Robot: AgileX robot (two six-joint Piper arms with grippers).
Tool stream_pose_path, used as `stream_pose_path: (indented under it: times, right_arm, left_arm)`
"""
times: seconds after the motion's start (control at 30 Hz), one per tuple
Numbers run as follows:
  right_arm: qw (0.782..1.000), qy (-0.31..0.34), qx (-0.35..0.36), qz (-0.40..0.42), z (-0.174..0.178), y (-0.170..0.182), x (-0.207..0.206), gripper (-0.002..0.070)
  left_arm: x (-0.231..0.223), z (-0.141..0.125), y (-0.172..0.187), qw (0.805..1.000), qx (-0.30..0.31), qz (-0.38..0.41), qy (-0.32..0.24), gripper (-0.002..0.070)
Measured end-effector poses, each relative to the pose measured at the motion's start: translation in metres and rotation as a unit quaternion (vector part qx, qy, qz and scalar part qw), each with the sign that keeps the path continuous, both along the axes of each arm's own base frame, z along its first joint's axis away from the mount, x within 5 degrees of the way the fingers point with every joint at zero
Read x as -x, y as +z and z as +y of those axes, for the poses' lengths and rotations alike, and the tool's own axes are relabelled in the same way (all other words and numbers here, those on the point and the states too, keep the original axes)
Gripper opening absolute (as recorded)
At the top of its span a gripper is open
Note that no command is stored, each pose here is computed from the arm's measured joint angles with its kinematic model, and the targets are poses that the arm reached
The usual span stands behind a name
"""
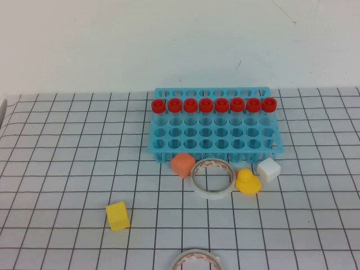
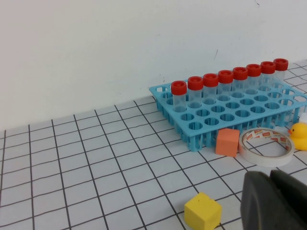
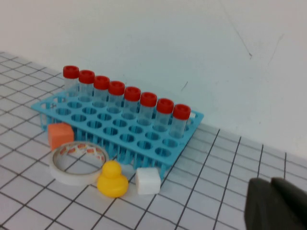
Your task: Place the test tubes
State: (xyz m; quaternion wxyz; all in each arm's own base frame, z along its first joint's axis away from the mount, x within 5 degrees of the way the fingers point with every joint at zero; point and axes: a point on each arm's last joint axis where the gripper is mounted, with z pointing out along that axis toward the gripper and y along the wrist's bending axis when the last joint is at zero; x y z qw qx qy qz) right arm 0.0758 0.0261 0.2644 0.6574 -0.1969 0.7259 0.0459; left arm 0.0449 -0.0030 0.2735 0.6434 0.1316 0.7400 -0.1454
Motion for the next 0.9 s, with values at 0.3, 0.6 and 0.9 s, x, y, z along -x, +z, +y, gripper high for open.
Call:
stream_pose_path:
  times: [0.3,0.6,0.9]
  right_arm:
    - [1.0,-0.002,-0.023,0.013,-0.003,-0.025,0.009,-0.0001]
    - [0.992,-0.087,-0.061,0.06,-0.014,-0.054,0.009,-0.0001]
    - [0.973,-0.213,-0.08,0.042,-0.03,-0.079,0.018,-0.0001]
  left_arm:
    - [0.0,0.0,0.0,1.0,0.0,0.0,0.0,-0.0001]
    - [0.0,0.0,0.0,1.0,0.0,0.0,0.0,-0.0001]
    - [0.0,0.0,0.0,1.0,0.0,0.0,0.0,-0.0001]
